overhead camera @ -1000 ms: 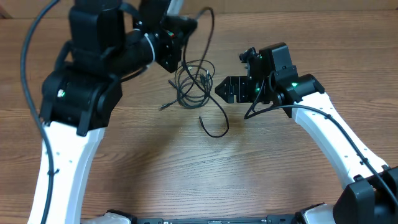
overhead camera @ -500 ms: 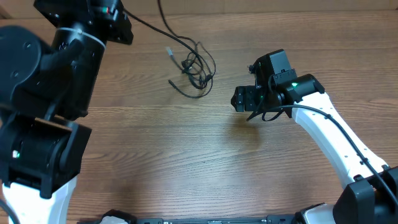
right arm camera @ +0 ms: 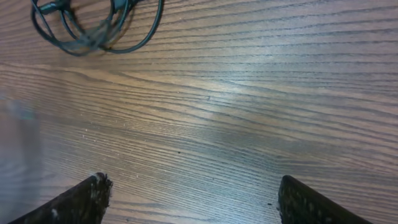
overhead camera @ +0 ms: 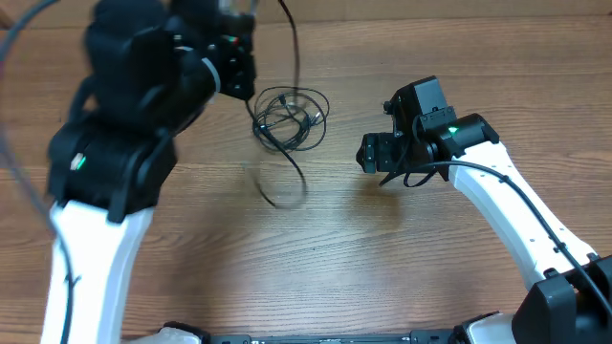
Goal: Untangle cables
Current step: 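Pull the held cable leftward and lay it on the table's left side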
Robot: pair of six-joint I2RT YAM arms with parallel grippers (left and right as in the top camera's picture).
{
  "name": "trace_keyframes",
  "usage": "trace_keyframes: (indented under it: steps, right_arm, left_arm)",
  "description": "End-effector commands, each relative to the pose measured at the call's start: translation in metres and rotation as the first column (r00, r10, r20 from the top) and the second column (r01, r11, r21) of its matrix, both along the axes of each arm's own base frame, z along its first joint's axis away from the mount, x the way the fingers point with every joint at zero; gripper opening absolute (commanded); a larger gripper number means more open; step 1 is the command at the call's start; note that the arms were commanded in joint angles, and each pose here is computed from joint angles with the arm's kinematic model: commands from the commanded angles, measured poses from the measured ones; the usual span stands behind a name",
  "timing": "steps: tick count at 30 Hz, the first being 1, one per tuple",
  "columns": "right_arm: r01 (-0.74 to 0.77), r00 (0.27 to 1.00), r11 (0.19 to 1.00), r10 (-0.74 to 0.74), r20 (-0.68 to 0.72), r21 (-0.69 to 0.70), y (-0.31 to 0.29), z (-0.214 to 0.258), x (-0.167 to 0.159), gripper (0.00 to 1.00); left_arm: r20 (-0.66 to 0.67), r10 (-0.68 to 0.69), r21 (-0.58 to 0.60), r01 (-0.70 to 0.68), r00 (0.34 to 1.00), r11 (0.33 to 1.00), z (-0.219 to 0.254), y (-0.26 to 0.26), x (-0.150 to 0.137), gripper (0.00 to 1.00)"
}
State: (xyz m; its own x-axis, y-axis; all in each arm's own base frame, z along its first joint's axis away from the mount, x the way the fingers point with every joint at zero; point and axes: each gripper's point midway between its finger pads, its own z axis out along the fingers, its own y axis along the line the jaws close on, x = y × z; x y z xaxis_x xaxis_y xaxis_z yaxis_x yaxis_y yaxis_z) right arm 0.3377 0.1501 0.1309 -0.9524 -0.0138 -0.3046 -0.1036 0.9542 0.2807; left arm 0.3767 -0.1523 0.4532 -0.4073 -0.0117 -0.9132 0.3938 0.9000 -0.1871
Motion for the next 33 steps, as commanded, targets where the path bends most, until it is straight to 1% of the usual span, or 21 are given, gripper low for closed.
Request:
trace_keyframes:
  steps: [1, 3, 6, 7, 9, 11, 12, 13, 16, 19, 21, 22, 24, 26, 28, 29, 30, 31, 33]
  right_arm:
    - [0.001, 1.000, 1.000, -0.001, 0.008, -0.009, -0.001, 0.001, 0.001, 0.84]
    - [0.002, 1.000, 1.000, -0.002, 0.001, -0.014, -0.002, 0.000, -0.001, 0.84]
    - [0.002, 1.000, 1.000, -0.002, -0.013, -0.019, -0.003, -0.001, -0.004, 0.83]
    - [0.002, 1.000, 1.000, -0.002, -0.016, -0.020, -0.003, -0.001, -0.005, 0.83]
    - [0.002, 1.000, 1.000, -0.003, -0.018, -0.021, -0.004, -0.002, -0.005, 0.83]
    - [0.002, 1.000, 1.000, -0.003, -0.019, -0.021, -0.004, -0.002, -0.005, 0.83]
    - [0.002, 1.000, 1.000, -0.003, -0.019, -0.021, -0.004, -0.002, -0.005, 0.83]
    - [0.002, 1.000, 1.000, -0.003, -0.019, -0.021, -0.004, -0.002, -0.005, 0.83]
    - [0.003, 1.000, 1.000, -0.003, -0.019, -0.021, -0.004, -0.002, -0.005, 0.83]
    - [0.003, 1.000, 1.000, -0.003, -0.020, -0.021, -0.004, -0.002, -0.005, 0.83]
    - [0.003, 1.000, 1.000, -0.003, -0.022, -0.022, -0.004, -0.002, -0.006, 0.82]
    - [0.002, 1.000, 1.000, -0.003, -0.023, -0.022, -0.004, -0.002, -0.006, 0.82]
    - [0.003, 1.000, 1.000, -0.003, -0.023, -0.022, -0.004, -0.002, -0.006, 0.82]
    - [0.002, 1.000, 1.000, -0.003, -0.024, -0.022, -0.004, -0.002, -0.006, 0.82]
    - [0.002, 1.000, 1.000, -0.003, -0.026, -0.023, -0.004, -0.002, -0.007, 0.82]
    - [0.002, 1.000, 1.000, -0.003, -0.027, -0.024, -0.004, -0.002, -0.007, 0.82]
    - [0.002, 1.000, 1.000, -0.003, -0.028, -0.024, -0.005, -0.002, -0.007, 0.82]
    - [0.002, 1.000, 1.000, -0.003, -0.029, -0.024, -0.005, -0.003, -0.007, 0.82]
    - [0.002, 1.000, 1.000, -0.003, -0.030, -0.024, -0.005, -0.003, -0.008, 0.82]
  left_arm:
    - [-0.126, -0.054, -0.033, 0.050, 0.990, 0.998, -0.041, -0.021, 0.026, 0.04]
    - [-0.139, -0.101, -0.042, 0.096, 0.985, 0.994, -0.050, -0.032, 0.035, 0.04]
    - [-0.084, -0.199, -0.062, 0.194, 0.976, 0.979, -0.044, -0.049, 0.041, 0.04]
    - [-0.038, -0.221, -0.068, 0.218, 0.974, 0.974, -0.034, -0.053, 0.042, 0.04]
    - [0.047, -0.223, -0.067, 0.226, 0.974, 0.972, -0.014, -0.054, 0.045, 0.04]
    - [0.179, -0.216, -0.066, 0.231, 0.960, 0.971, 0.022, -0.050, 0.043, 0.04]
    - [0.218, -0.212, -0.069, 0.231, 0.953, 0.970, 0.034, -0.048, 0.041, 0.04]
    - [0.289, -0.200, -0.074, 0.230, 0.936, 0.970, 0.057, -0.044, 0.037, 0.04]
    - [0.400, -0.176, -0.081, 0.226, 0.900, 0.971, 0.100, -0.033, 0.023, 0.04]
    - [0.479, -0.161, -0.085, 0.228, 0.863, 0.970, 0.138, -0.025, 0.004, 0.04]
    - [0.507, -0.162, -0.086, 0.237, 0.847, 0.968, 0.155, -0.023, -0.009, 0.04]
    - [0.510, -0.151, -0.085, 0.225, 0.847, 0.971, 0.158, -0.019, -0.012, 0.04]
    - [0.485, -0.094, -0.090, 0.157, 0.869, 0.984, 0.156, -0.007, -0.010, 0.04]
    - [0.422, 0.013, -0.089, 0.027, 0.907, 0.996, 0.140, 0.016, 0.002, 0.04]
    - [0.329, 0.125, -0.060, -0.111, 0.936, 0.992, 0.114, 0.040, 0.014, 0.04]
    - [0.235, 0.226, -0.008, -0.231, 0.945, 0.973, 0.084, 0.063, 0.024, 0.04]
    - [0.178, 0.298, 0.037, -0.309, 0.938, 0.950, 0.064, 0.080, 0.028, 0.04]
    - [0.141, 0.349, 0.075, -0.362, 0.926, 0.929, 0.051, 0.092, 0.031, 0.04]
    - [0.060, 0.474, 0.179, -0.477, 0.879, 0.861, 0.018, 0.124, 0.034, 0.04]
